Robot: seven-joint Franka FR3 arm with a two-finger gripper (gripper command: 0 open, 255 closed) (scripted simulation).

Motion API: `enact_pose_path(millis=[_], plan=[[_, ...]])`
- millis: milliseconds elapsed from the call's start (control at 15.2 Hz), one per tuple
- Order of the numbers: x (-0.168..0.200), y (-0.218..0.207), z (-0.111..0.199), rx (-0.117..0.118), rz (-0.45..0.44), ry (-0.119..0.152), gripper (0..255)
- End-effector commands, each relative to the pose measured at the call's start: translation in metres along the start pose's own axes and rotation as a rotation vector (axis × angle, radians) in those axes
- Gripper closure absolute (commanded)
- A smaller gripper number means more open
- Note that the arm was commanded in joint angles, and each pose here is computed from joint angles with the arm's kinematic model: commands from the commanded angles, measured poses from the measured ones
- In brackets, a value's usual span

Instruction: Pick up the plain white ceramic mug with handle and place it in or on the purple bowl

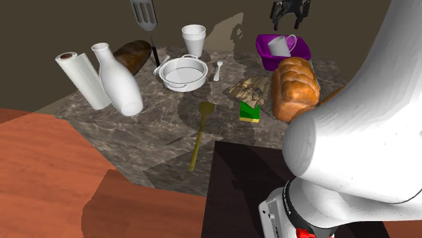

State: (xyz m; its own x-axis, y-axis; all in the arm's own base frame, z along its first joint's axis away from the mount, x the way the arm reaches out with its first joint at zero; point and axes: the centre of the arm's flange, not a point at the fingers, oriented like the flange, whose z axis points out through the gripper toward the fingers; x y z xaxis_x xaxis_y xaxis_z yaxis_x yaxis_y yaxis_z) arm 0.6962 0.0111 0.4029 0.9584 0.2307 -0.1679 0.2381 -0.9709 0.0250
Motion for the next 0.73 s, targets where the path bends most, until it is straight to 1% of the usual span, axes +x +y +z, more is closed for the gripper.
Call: enact_pose_path(millis=[0, 198, 660], plan=[[0.000, 0.000, -0.013, 0.000, 0.000, 0.000, 0], [0.000, 0.000, -0.050, 0.000, 0.000, 0.000, 0], [0.000, 0.000, -0.050, 0.000, 0.000, 0.000, 0]])
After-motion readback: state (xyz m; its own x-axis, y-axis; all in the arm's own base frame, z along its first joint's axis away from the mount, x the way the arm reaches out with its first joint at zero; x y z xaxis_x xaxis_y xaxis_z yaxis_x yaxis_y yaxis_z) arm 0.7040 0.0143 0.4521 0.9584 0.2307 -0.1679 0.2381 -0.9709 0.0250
